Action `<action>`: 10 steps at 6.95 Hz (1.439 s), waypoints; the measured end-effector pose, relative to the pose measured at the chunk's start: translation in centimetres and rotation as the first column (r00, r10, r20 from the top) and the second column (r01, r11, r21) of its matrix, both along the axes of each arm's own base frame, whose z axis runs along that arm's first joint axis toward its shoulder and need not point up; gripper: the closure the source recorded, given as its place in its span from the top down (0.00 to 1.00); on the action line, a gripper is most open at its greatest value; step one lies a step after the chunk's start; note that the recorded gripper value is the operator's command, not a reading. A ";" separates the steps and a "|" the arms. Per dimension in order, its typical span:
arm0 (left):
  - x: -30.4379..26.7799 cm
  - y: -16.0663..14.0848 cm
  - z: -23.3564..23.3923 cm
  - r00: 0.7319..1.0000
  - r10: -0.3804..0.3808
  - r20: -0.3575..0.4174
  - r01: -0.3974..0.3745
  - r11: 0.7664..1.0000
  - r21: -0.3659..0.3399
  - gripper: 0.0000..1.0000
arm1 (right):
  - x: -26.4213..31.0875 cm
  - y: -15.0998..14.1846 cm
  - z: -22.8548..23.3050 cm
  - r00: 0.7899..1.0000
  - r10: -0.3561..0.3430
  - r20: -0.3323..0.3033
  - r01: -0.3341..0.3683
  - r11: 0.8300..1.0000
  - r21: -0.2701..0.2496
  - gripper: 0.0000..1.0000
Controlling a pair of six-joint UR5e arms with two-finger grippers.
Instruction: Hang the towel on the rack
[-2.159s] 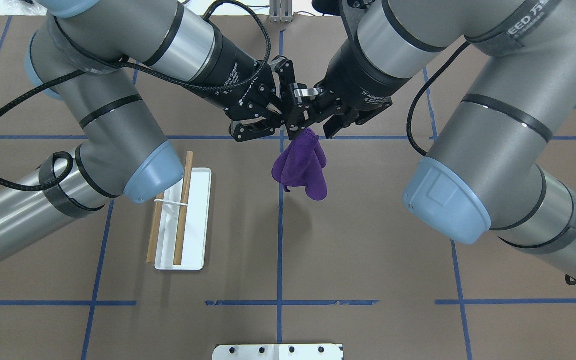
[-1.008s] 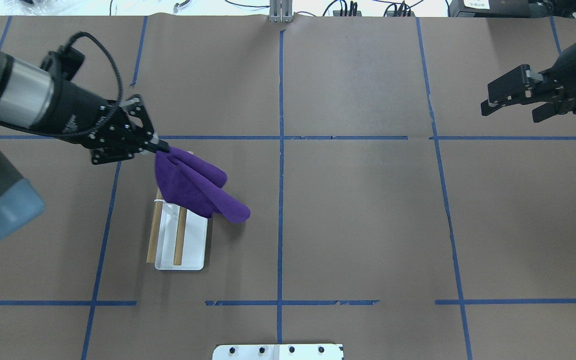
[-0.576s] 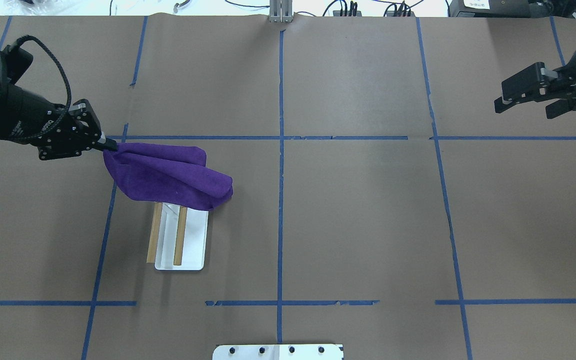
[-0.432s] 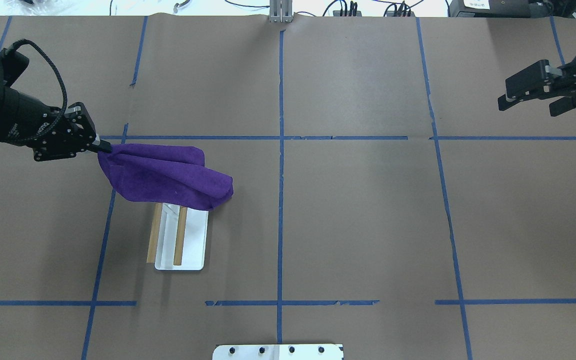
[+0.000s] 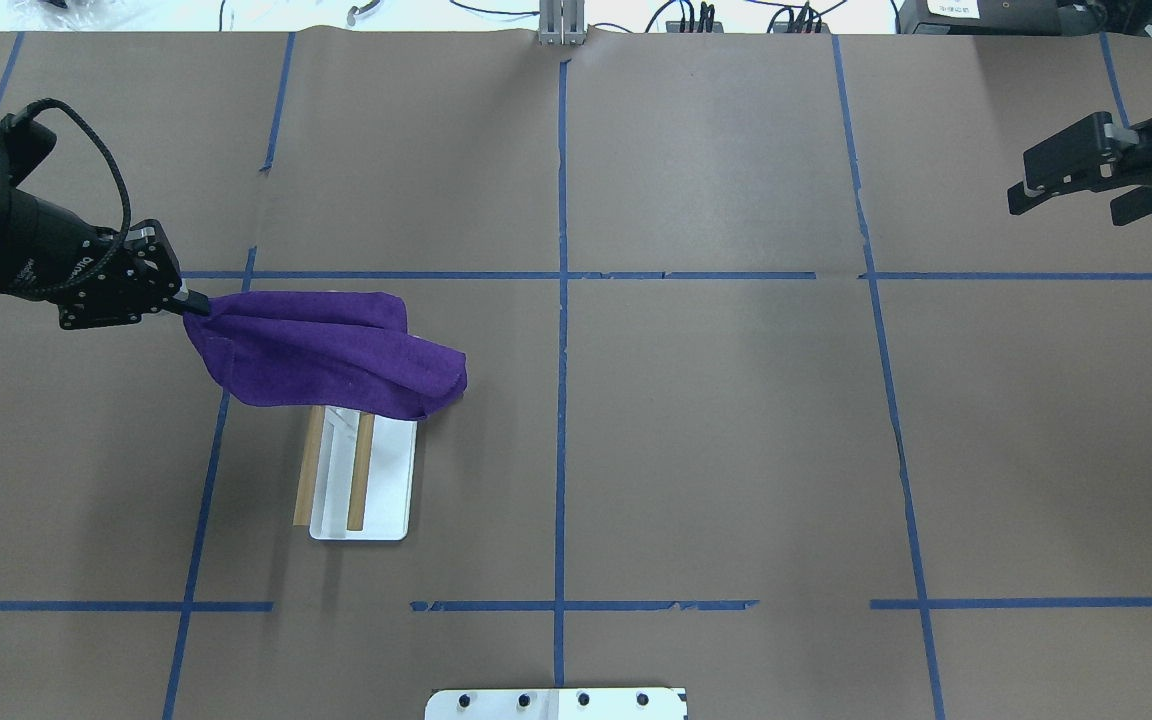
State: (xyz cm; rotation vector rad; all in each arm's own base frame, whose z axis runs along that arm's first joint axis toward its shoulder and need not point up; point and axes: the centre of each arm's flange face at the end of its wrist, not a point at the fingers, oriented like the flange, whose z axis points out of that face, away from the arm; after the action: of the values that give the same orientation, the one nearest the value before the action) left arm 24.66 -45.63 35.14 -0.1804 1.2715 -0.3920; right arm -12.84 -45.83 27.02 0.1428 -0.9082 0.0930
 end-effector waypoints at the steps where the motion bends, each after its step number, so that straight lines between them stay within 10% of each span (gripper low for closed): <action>1: 0.2 -0.2 0.6 1.000 0.000 0.008 0.000 1.000 -0.007 0.00 | 0.1 0.0 0.2 1.000 -0.001 -0.002 0.001 1.000 0.001 1.00; 7: 0.0 -0.4 3.4 0.999 0.012 0.046 -0.012 1.000 0.005 0.00 | 0.5 -0.7 0.6 1.000 0.002 -0.007 -0.002 1.000 0.001 1.00; 8: 0.0 -0.4 3.7 0.999 0.012 0.049 -0.013 1.000 0.003 0.65 | 0.7 -0.7 0.5 1.000 0.005 -0.006 -0.005 1.000 0.002 1.00; 9: 0.0 -0.4 3.9 0.999 0.013 0.053 -0.013 1.000 -0.001 1.00 | 0.8 -0.8 0.4 1.000 0.007 -0.004 -0.007 1.000 0.003 1.00; 10: 0.0 -0.5 4.4 0.998 0.004 0.063 -0.004 1.000 -0.006 1.00 | 1.0 -0.8 0.4 1.000 0.009 -0.003 -0.009 1.000 0.003 1.00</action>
State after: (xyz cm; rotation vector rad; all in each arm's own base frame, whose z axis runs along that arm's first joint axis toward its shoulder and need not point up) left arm 24.71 -46.12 39.57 -0.1737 1.2076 -0.3949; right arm -11.88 -46.61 27.43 0.1501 -0.9043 0.0997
